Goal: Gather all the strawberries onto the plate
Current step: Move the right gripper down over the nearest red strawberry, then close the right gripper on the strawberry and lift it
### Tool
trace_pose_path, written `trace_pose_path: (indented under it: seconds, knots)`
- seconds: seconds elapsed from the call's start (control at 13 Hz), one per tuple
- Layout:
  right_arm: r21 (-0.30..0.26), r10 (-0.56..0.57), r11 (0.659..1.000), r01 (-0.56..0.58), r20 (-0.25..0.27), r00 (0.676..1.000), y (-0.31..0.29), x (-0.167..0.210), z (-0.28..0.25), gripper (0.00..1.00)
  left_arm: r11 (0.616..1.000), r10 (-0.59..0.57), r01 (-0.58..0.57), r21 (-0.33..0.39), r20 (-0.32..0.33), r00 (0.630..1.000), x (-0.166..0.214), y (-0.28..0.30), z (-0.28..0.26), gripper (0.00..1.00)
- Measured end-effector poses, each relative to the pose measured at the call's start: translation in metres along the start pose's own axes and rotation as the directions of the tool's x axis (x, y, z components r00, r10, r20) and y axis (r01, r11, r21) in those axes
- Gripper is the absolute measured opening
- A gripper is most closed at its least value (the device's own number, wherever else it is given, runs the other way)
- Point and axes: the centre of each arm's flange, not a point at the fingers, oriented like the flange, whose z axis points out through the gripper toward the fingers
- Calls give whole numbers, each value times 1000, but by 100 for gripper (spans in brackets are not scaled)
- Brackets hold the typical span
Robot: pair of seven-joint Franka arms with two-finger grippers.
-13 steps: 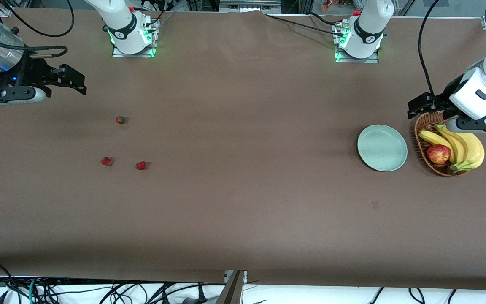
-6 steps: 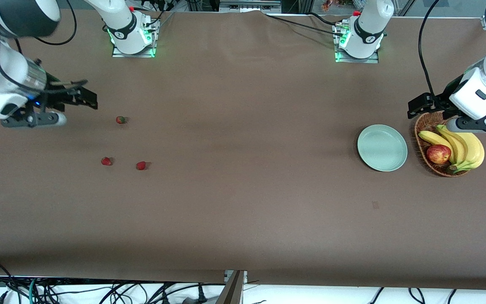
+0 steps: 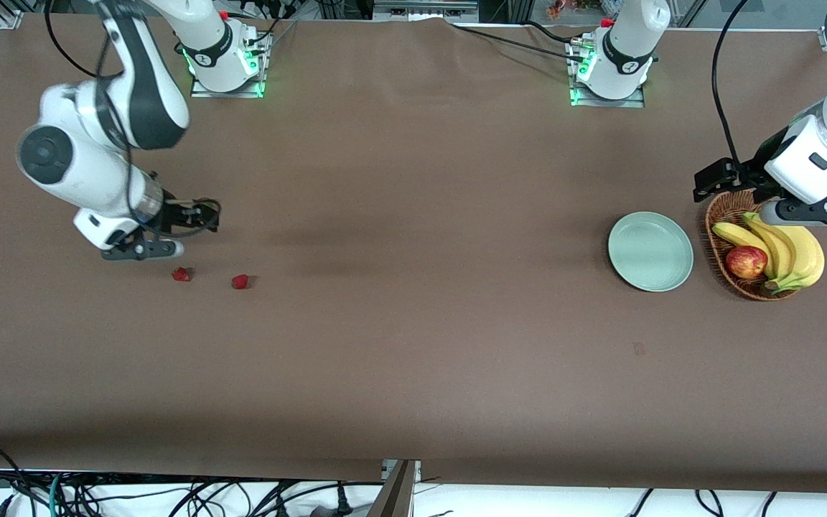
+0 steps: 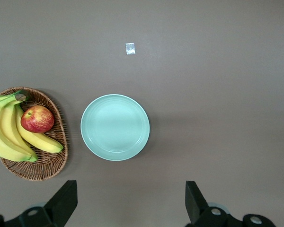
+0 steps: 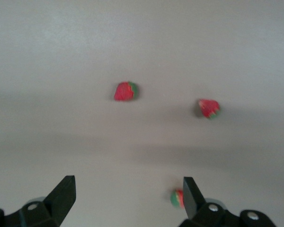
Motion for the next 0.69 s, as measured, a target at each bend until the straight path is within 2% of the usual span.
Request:
trace_pose_path:
  seconds: [0.39,0.69]
  knots:
    - [-1,1,1000,-1,-64,998,-2,28,103,99,1000,-1,1,0,0,1000,0,0,0,100]
    - [8,27,1000,-27,-76,997,-4,41,120,97,1000,-1,1,0,2,1000,1,0,1,100]
